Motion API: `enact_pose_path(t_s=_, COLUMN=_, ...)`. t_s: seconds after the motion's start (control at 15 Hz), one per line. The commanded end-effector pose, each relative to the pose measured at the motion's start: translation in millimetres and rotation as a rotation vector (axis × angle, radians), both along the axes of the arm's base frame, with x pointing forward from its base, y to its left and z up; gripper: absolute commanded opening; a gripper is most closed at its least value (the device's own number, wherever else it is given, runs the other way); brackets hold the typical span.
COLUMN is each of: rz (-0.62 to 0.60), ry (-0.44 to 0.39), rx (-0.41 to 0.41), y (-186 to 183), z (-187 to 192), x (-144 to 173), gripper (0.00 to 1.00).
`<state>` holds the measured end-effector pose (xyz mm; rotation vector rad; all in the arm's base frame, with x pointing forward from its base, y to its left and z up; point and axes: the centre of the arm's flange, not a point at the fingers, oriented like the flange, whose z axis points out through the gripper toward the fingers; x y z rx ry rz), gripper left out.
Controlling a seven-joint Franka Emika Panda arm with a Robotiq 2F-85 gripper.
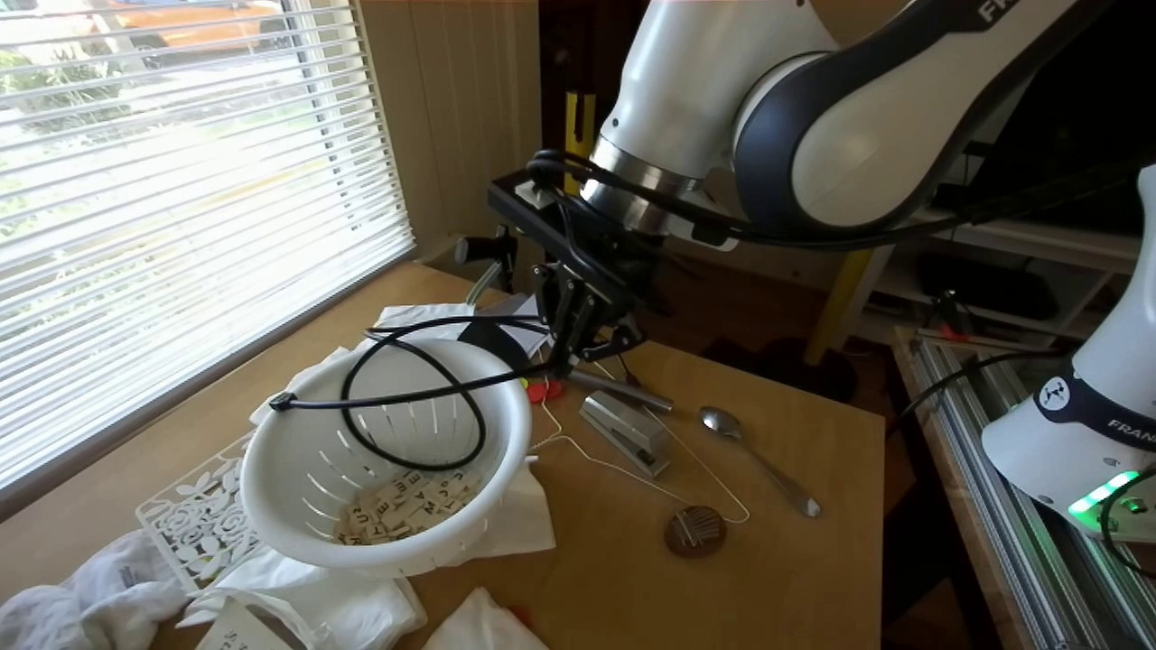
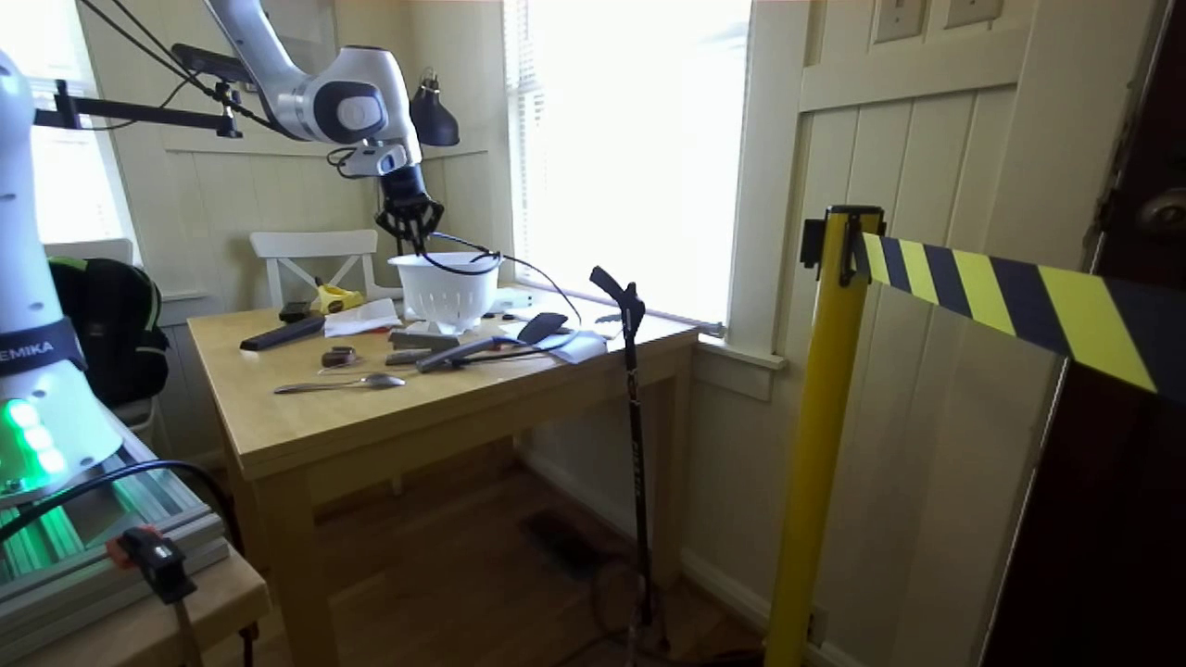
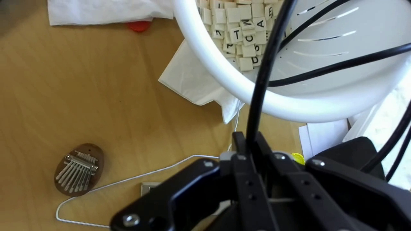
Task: Put the black cable inside the white bowl.
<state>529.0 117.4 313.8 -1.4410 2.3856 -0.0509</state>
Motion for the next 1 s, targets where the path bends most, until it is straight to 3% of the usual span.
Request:
enact_pose_path(t_s=0.0, rz=-0.001, ry=0.000, rx=0.001, y=0.3, z=0.0, x=-0.1, gripper=0.08)
enact_pose_path(t_s=0.07, rz=-0.002, ry=0.000, rx=0.001, y=0.3, z=0.0, x=-0.1, gripper=0.08)
enact_pose_path(t_s=0.13, rz=-0.003, ry=0.000, rx=0.001, y=0.0, z=0.0, x=0.0, gripper=0.02)
enact_pose_path(t_s=0.67, rz=0.011, ry=0.162, rx=-0.010, y=-24.0, z=-17.9, x=-22.5, gripper=0.02)
enact_pose_path(t_s=0.8, rz=0.009, ry=0.157, rx=-0.031, y=-26.3, z=-16.5, x=-20.2, gripper=0.02)
enact_pose_path(t_s=0.93, rz=0.025, ry=0.099, rx=-0.111, y=-25.1, z=-9.5, x=-11.1, gripper=0.02)
